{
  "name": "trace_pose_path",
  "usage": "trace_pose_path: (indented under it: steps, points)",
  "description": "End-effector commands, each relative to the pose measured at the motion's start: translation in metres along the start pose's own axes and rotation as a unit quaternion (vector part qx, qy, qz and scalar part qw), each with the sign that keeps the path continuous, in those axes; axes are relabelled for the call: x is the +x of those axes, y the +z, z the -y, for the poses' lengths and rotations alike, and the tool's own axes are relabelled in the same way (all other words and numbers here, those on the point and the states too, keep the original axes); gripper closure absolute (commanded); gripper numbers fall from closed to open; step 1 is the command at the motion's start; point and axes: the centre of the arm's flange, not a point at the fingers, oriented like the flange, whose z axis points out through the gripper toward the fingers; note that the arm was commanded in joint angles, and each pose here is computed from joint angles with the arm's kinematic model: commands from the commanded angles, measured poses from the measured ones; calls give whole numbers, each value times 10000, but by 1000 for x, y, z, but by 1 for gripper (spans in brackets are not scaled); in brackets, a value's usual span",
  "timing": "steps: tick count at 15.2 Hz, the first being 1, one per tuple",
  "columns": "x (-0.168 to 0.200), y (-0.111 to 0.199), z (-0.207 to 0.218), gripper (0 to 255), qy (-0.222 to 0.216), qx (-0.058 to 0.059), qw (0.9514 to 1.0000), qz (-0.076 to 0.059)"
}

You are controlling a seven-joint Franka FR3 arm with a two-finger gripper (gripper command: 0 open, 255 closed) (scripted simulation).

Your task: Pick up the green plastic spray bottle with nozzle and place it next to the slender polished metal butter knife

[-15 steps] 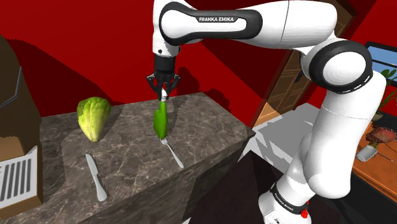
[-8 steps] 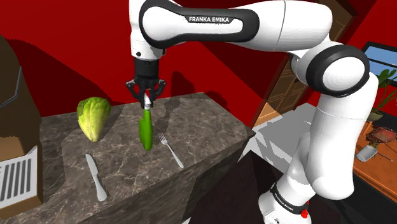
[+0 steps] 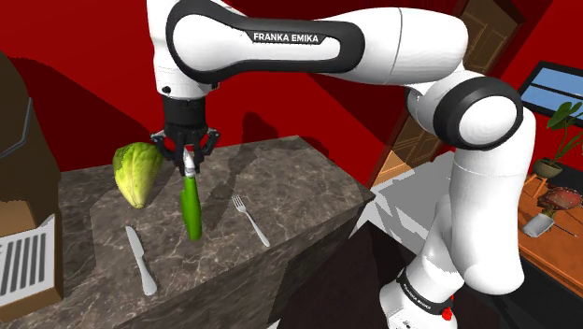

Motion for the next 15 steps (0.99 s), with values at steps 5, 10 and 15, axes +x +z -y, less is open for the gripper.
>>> trace_pose_path:
  steps: [5, 10, 15]
  points:
    - [2, 30, 1, 255, 3, 2, 10000, -2]
    - [4, 54, 2, 255, 3, 2, 10000, -2]
    - [4, 54, 2, 255, 3, 2, 10000, -2]
